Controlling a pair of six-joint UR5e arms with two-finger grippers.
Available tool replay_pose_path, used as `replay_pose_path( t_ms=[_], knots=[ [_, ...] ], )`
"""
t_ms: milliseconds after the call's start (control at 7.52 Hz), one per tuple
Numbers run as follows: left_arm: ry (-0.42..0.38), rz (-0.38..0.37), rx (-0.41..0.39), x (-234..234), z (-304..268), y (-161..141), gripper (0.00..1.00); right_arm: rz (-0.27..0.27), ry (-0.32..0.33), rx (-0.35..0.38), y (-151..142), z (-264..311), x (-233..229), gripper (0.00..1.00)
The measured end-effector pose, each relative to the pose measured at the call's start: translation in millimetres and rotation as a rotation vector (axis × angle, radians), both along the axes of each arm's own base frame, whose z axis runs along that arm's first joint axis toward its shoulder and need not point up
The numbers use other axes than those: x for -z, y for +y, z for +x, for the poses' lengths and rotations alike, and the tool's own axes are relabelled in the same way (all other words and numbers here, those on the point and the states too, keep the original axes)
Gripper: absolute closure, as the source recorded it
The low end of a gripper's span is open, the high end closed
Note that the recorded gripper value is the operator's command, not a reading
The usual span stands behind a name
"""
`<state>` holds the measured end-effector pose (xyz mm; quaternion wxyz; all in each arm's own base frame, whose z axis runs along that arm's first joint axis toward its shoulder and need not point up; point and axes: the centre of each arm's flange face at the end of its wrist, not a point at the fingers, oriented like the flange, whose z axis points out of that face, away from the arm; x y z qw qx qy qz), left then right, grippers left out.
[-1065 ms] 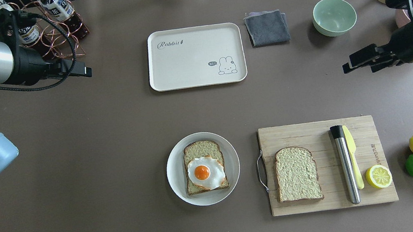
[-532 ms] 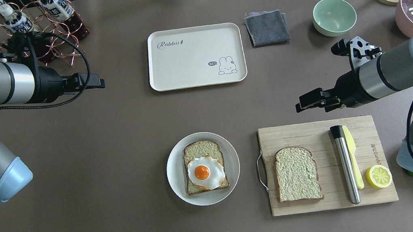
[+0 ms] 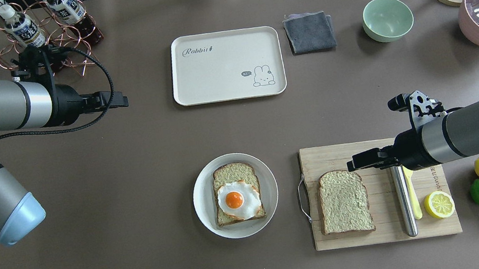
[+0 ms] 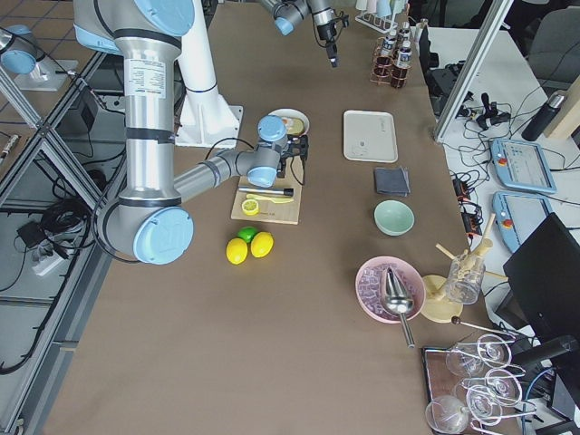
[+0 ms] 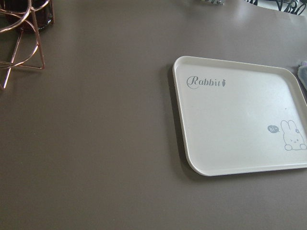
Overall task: Make sandwich and place on tray
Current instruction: 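Lower the right gripper and grasp the edge of the bread slice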
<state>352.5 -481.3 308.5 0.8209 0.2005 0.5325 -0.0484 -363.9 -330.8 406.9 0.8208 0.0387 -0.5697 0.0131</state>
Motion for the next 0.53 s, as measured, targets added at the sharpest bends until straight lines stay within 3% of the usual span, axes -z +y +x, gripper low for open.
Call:
replay_pose_path(
  t_ms=[532],
  knots=[
    [0.002,0.003,-0.009,1.1,3.9,3.7,0.03,-0.027,-0.007,-0.018,42.7,-18.1,-21.1,0.02]
  ],
)
